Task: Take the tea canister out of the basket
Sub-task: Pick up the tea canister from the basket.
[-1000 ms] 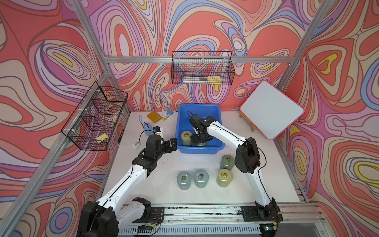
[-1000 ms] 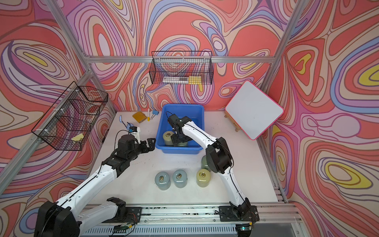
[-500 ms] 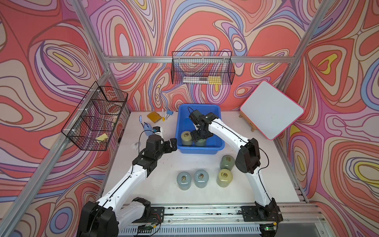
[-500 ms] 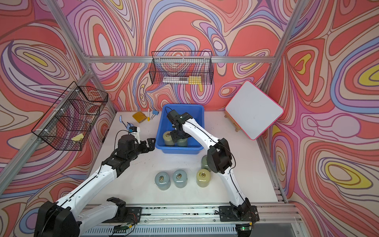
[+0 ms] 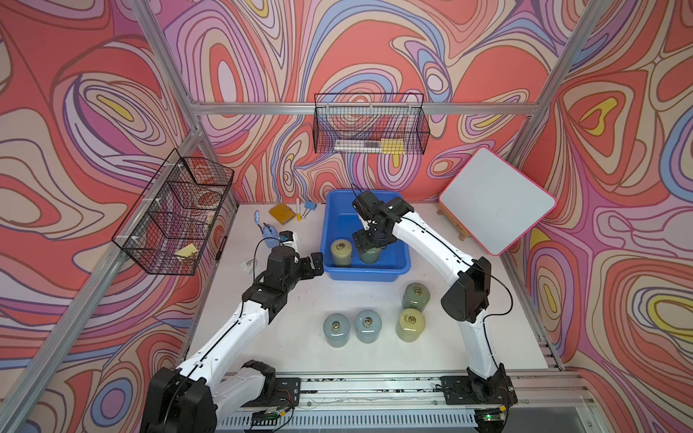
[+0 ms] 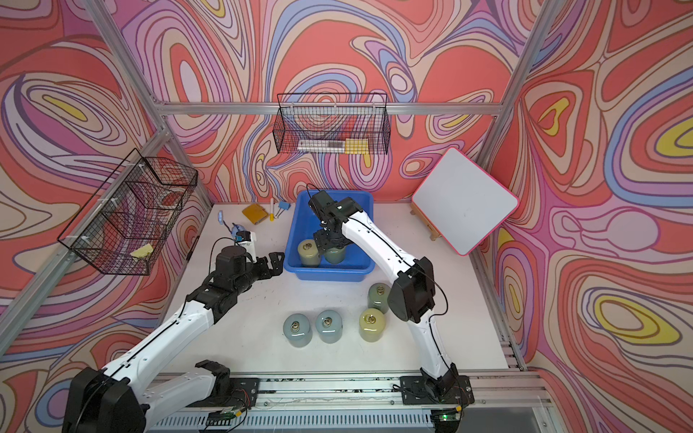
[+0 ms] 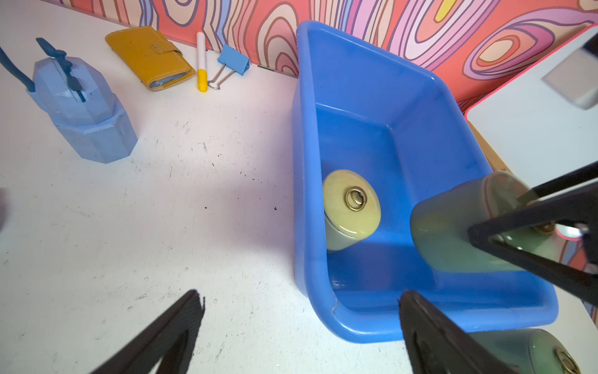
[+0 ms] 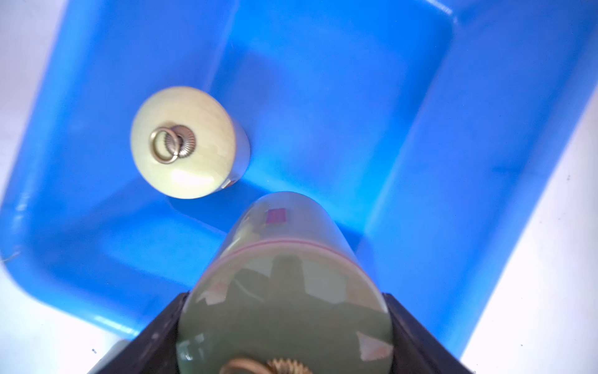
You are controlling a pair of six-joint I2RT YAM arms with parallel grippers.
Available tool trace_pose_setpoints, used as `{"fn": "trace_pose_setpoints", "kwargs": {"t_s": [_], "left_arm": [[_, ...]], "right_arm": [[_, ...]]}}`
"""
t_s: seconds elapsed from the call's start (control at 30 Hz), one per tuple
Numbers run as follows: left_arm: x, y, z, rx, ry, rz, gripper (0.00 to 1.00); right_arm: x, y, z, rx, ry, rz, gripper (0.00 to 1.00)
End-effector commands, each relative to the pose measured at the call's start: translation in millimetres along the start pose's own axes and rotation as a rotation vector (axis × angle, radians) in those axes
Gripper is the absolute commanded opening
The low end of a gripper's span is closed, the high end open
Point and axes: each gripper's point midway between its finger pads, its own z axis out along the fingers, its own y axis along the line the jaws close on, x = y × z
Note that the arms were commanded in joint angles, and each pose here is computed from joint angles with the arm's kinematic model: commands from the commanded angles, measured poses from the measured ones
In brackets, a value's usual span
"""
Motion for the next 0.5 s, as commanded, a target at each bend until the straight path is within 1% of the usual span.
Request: {"fn": "trace_pose_setpoints", "kwargs": {"t_s": [0.0,0.23,0.47], "left_arm": [[-2,6,-1,-0.026,-0.006,-0.006,0.99],[-3,7,-2,-0.035,-0.010,-0.002,0.99],[-3,9,-4,-0.045,-0.013,-0.006,0.99]], "right_arm": [[-8,-4,-41,-0.020,-0.091,0.035,0.65],[10,-5,-63,-0.063,-0.096,0.071,0.65],[33,-1,-83,-0.074,-0.095,0.094,0.65]]}}
